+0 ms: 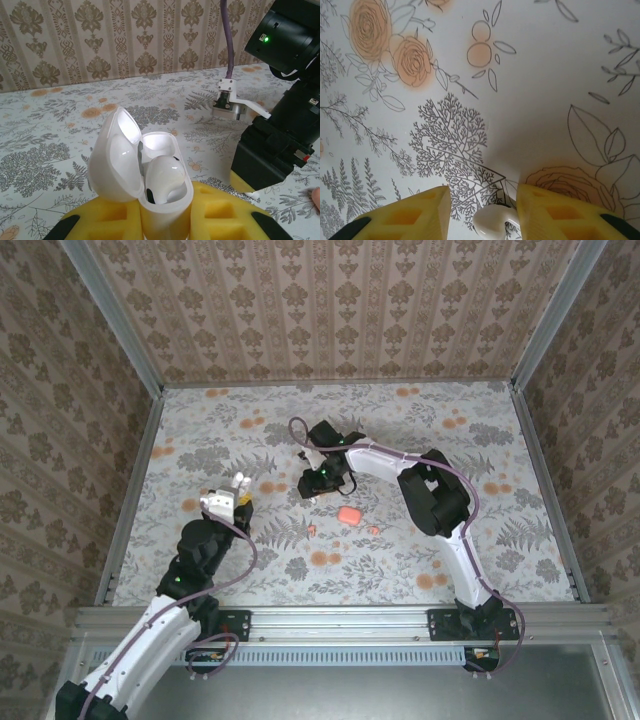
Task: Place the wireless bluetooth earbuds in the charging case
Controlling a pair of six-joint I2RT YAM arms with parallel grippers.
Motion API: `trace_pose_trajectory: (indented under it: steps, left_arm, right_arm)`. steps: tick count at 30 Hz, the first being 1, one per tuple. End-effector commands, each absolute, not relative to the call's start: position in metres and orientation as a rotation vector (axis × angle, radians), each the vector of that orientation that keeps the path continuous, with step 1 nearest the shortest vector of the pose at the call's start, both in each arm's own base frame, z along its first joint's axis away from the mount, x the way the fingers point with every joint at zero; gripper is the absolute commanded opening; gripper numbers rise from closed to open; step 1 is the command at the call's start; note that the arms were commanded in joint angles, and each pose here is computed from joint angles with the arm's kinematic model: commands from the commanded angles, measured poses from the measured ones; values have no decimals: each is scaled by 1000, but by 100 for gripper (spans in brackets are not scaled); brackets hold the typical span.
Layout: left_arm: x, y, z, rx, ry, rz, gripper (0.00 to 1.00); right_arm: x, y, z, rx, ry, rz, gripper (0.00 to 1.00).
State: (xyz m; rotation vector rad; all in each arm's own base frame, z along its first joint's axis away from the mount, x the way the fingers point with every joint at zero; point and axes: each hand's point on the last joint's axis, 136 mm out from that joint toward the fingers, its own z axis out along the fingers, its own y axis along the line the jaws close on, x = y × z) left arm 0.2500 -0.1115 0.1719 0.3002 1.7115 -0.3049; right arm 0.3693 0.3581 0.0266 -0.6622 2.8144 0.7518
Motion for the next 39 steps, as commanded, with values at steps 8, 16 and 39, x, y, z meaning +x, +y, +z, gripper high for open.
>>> trace_pose_trajectory:
  steps: [8,16,39]
  left_arm:
    - [250,-113,177,278,1683,-341,6]
    - [250,-113,177,278,1683,-344,6]
    - [250,-112,177,275,1687,-341,6]
  right_arm:
    - [334,354,41,-713,2888,764,41]
    - [317,359,45,-716,2909,765,43]
    - [340,347,56,-381,3015,209,46]
